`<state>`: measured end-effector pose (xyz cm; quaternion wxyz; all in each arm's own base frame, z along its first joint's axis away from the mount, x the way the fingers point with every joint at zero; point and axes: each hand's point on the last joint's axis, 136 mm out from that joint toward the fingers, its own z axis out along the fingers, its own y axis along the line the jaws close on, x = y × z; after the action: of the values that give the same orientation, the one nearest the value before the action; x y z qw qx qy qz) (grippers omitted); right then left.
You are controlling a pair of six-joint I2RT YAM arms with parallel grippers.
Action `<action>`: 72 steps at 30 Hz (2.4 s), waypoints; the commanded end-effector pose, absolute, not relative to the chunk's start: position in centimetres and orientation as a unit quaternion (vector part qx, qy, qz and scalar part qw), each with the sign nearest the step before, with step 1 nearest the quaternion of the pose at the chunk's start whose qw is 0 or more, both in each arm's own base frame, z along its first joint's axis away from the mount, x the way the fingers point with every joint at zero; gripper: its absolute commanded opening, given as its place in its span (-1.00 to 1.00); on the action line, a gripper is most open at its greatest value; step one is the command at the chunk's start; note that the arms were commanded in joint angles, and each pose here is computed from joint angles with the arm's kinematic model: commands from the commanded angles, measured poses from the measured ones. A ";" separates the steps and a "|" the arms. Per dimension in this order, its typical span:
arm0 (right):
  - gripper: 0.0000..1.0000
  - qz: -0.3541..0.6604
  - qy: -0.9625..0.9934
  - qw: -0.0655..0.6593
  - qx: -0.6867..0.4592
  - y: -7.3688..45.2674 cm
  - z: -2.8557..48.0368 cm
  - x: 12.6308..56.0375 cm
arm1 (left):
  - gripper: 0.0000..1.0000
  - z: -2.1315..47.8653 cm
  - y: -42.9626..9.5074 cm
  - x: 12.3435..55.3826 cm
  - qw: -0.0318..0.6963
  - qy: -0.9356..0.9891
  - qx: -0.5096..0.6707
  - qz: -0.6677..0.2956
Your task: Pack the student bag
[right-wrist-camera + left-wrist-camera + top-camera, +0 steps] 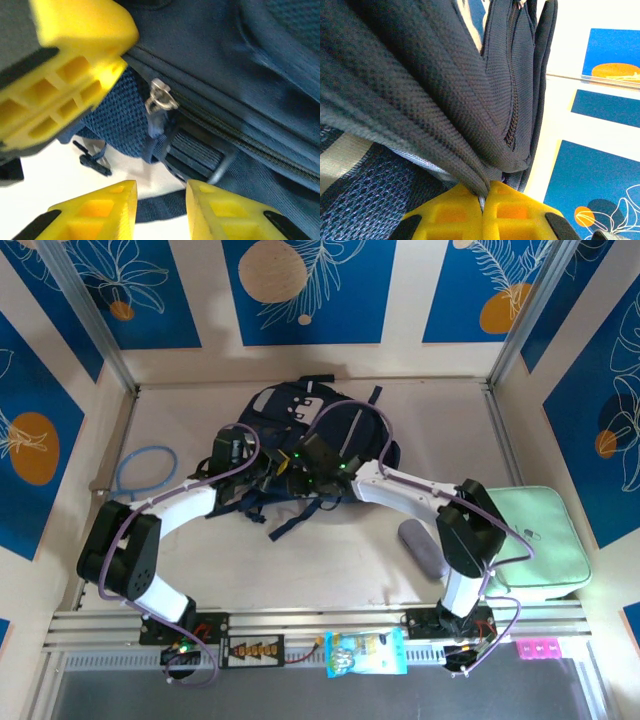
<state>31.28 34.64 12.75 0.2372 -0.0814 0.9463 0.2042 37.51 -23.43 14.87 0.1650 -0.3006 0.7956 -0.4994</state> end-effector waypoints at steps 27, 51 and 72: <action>-0.53 0.138 0.932 0.331 -0.054 35.5 13.3 36.4 | -1.00 18.6 -25.3 37.7 0.179 0.769 -0.255 -0.558; -0.92 0.230 0.958 0.170 -0.021 32.0 14.2 32.0 | -1.00 15.9 -24.4 38.2 0.183 0.788 -0.265 -0.525; -0.56 0.119 0.973 0.194 -0.044 26.5 10.7 32.4 | -1.00 16.1 -23.2 38.2 0.193 0.792 -0.259 -0.518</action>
<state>31.77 26.19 10.60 0.1843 -0.0270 0.9738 0.1307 37.65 -23.36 13.91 0.1646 -0.2825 0.8035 -0.4976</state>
